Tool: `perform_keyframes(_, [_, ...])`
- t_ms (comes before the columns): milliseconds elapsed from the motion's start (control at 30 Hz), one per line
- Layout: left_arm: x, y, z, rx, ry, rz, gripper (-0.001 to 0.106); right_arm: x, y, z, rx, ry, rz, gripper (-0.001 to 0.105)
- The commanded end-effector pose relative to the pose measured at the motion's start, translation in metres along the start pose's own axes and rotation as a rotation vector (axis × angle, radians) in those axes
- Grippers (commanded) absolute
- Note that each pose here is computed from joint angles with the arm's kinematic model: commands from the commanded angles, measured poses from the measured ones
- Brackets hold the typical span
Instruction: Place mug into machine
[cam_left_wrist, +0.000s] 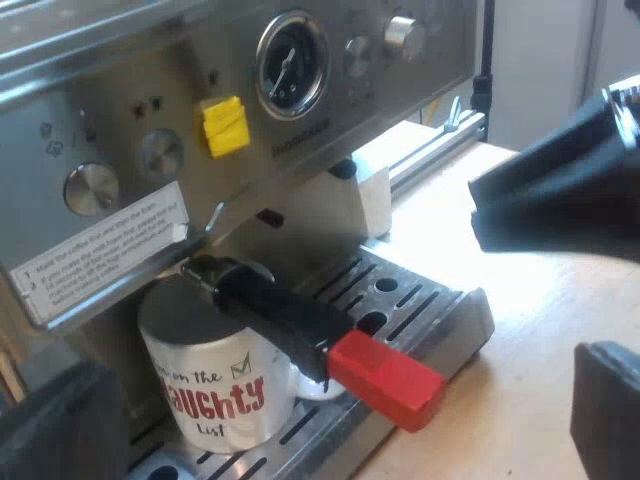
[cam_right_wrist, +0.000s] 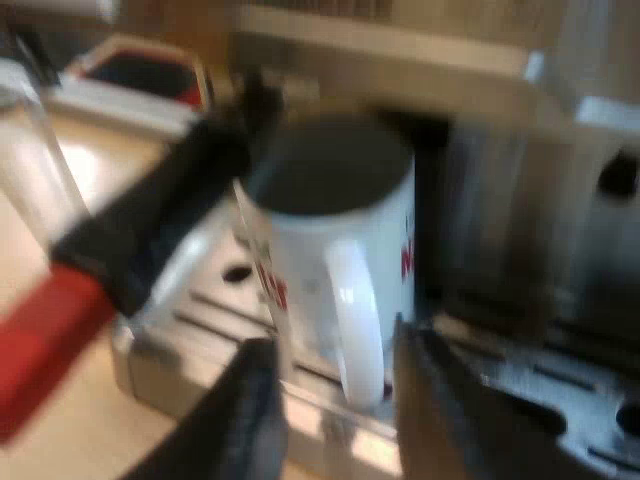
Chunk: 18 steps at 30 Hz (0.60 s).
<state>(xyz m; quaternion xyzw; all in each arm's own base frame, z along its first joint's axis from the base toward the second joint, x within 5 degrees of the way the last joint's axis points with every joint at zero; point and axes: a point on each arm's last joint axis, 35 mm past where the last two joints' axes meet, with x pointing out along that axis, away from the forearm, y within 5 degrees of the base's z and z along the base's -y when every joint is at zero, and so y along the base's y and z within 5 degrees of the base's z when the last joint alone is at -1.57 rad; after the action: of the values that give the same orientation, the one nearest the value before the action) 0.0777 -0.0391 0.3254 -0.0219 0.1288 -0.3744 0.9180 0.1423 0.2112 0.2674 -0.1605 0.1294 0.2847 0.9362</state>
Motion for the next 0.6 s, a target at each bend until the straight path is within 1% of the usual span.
perform_keyframes(33, [-0.014,-0.008,0.005,0.011,-0.036,-0.003,0.091,-0.008,-0.003,0.016,0.016,-0.056,0.031,0.015])
perform_keyframes(133, [-0.021,-0.012,0.007,0.015,-0.044,-0.003,0.091,-0.009,-0.003,0.027,0.020,-0.086,0.080,0.005])
perform_keyframes(200, [-0.022,-0.013,0.007,0.014,-0.041,-0.003,0.091,-0.010,-0.004,0.032,0.027,-0.100,0.077,0.000])
perform_keyframes(333, [-0.022,-0.013,0.007,0.012,-0.039,-0.003,0.091,-0.011,-0.005,0.042,0.038,-0.122,0.062,0.000])
perform_keyframes(600, [-0.022,-0.013,0.007,0.012,-0.039,-0.003,0.091,-0.010,-0.005,0.048,0.044,-0.135,0.061,0.000])
